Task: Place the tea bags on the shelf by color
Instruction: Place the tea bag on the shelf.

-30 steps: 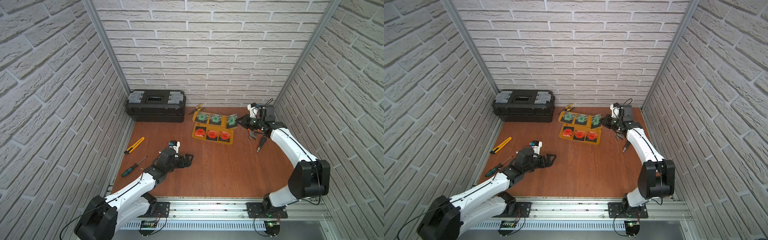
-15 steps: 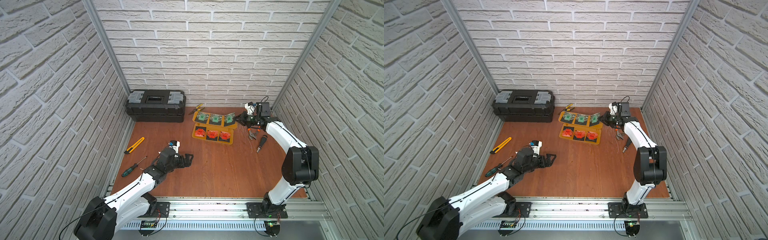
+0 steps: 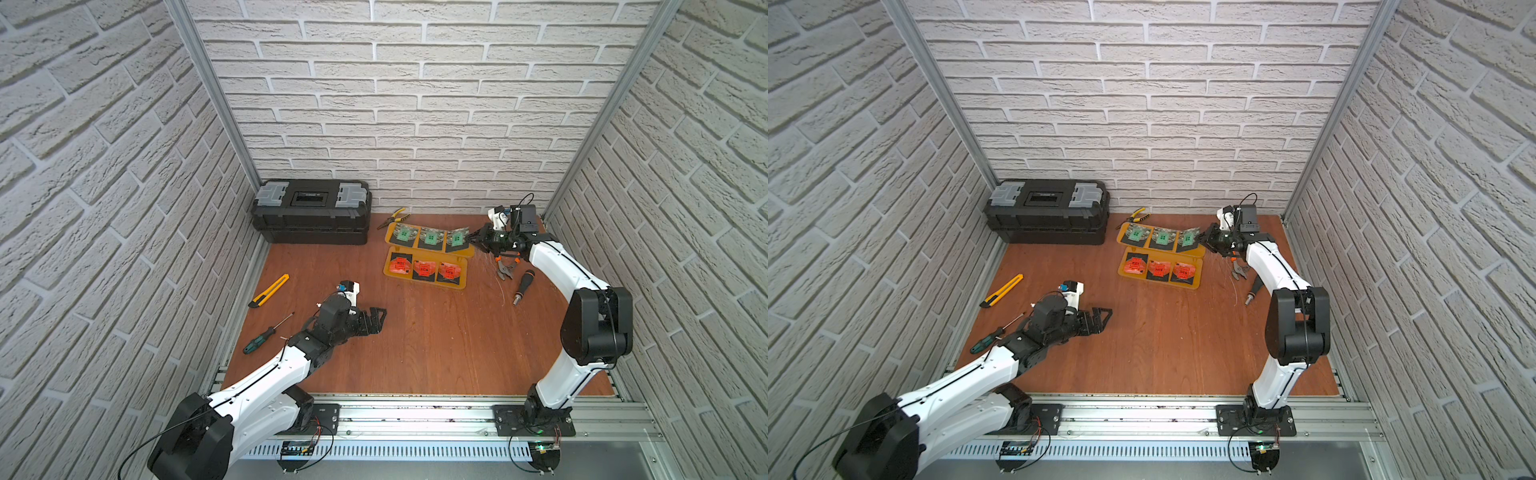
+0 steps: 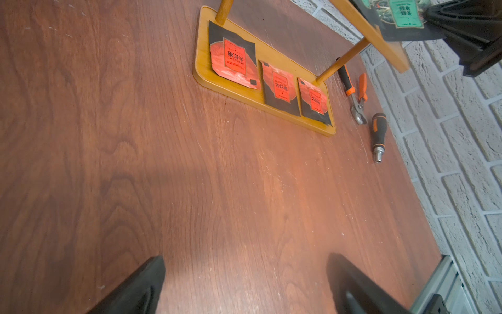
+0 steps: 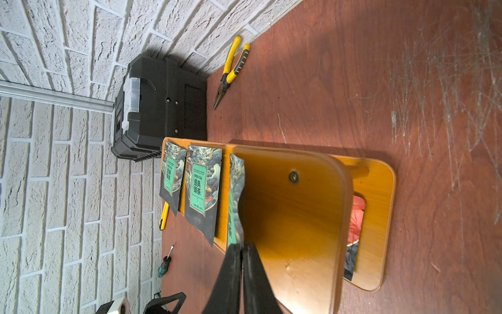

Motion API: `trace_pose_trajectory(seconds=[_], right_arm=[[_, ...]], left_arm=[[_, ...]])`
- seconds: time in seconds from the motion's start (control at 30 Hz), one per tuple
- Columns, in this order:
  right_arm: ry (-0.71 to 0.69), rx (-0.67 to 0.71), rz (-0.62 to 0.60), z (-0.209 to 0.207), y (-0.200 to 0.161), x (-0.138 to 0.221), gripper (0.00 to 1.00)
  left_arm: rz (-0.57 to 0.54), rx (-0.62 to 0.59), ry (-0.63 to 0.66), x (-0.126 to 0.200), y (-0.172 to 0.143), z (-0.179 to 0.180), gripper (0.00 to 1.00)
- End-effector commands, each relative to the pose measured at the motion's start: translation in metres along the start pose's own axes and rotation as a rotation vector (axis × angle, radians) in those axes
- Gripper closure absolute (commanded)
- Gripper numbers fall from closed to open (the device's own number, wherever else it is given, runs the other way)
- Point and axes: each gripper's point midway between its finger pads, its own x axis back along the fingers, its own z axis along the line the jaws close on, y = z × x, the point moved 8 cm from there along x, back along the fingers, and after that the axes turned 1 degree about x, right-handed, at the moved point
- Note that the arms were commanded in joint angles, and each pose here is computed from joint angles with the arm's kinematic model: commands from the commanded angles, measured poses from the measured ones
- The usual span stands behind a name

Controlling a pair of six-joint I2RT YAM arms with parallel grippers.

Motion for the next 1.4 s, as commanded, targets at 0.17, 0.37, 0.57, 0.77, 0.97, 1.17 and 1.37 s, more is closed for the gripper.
trace_pose_trajectory(seconds=[0.17, 0.37, 0.57, 0.77, 0.97, 1.17, 1.37], right_arm=[[0.004, -0.009, -0.005, -0.005, 0.005, 0.0, 0.83], [-0.001, -0.013, -0.001, -0.008, 0.005, -0.001, 0.75], [-0.015, -0.012, -0.003, -0.01, 0.004, 0.001, 0.7], [-0.027, -0.008, -0.007, -0.011, 0.004, 0.005, 0.67], [-0.069, 0.014, -0.024, -0.011, 0.003, 0.015, 0.59], [-0.094, 0.048, -0.052, -0.008, -0.004, 0.032, 0.51], [-0.1, 0.095, -0.077, -0.005, -0.027, 0.054, 0.46]], left_arm=[[-0.028, -0.013, -0.008, 0.001, 0.003, -0.002, 0.01], [-0.029, -0.013, -0.009, 0.001, 0.003, -0.002, 0.01], [-0.031, -0.013, -0.008, 0.001, 0.004, -0.002, 0.01], [-0.032, -0.014, -0.01, 0.002, 0.005, -0.003, 0.02], [-0.034, -0.022, -0.006, 0.003, 0.007, -0.005, 0.02], [-0.05, -0.053, 0.031, 0.007, 0.015, -0.006, 0.02], [-0.1, -0.137, 0.139, 0.018, 0.029, -0.004, 0.01]])
